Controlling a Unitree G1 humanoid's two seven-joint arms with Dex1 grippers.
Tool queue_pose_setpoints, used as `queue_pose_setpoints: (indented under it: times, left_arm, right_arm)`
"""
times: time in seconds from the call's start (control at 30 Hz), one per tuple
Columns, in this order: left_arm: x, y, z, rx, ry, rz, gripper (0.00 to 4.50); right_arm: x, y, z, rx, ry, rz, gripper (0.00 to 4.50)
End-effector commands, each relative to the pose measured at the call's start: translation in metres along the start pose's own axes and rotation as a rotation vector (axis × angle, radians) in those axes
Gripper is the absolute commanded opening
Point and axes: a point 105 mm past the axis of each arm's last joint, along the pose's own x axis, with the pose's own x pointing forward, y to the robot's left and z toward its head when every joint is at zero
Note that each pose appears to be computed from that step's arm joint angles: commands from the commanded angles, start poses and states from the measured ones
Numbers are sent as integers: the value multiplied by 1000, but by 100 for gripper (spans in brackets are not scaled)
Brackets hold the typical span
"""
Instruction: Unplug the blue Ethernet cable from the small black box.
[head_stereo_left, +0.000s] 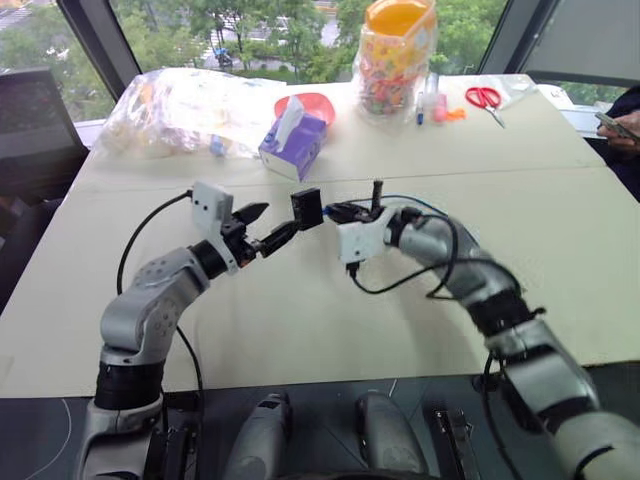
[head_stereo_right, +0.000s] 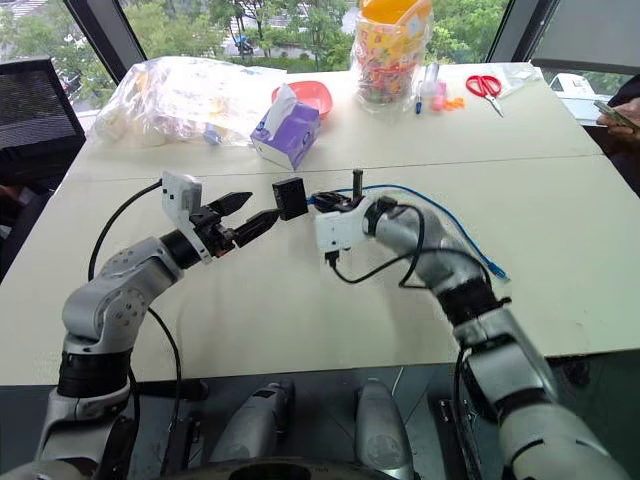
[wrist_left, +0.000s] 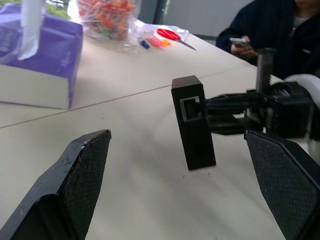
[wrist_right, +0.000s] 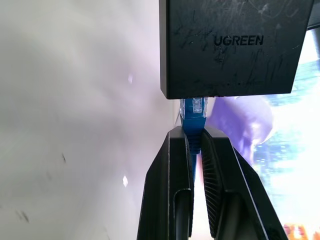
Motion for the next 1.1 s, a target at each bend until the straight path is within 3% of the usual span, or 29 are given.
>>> queue_pose_setpoints:
  times: [0.03,0.9,0.93,1.1]
  left_arm:
    - [3,-5,12,3,-27,-45,450]
    - [6,-5,24,-21,-61,-73,450]
    - [6,-3,22,-19,-54,-69,396]
    - [3,-4,12,-13,-8,-81,248]
  right_arm:
    - [-3,-39,15,-50,-9,-176,6]
    - [-4,-9,30,-95,-55,-100,6]
    - [-4,-8,31,-93,-56,-99,0]
    - [-5,-7,31,-91,-51,-96,0]
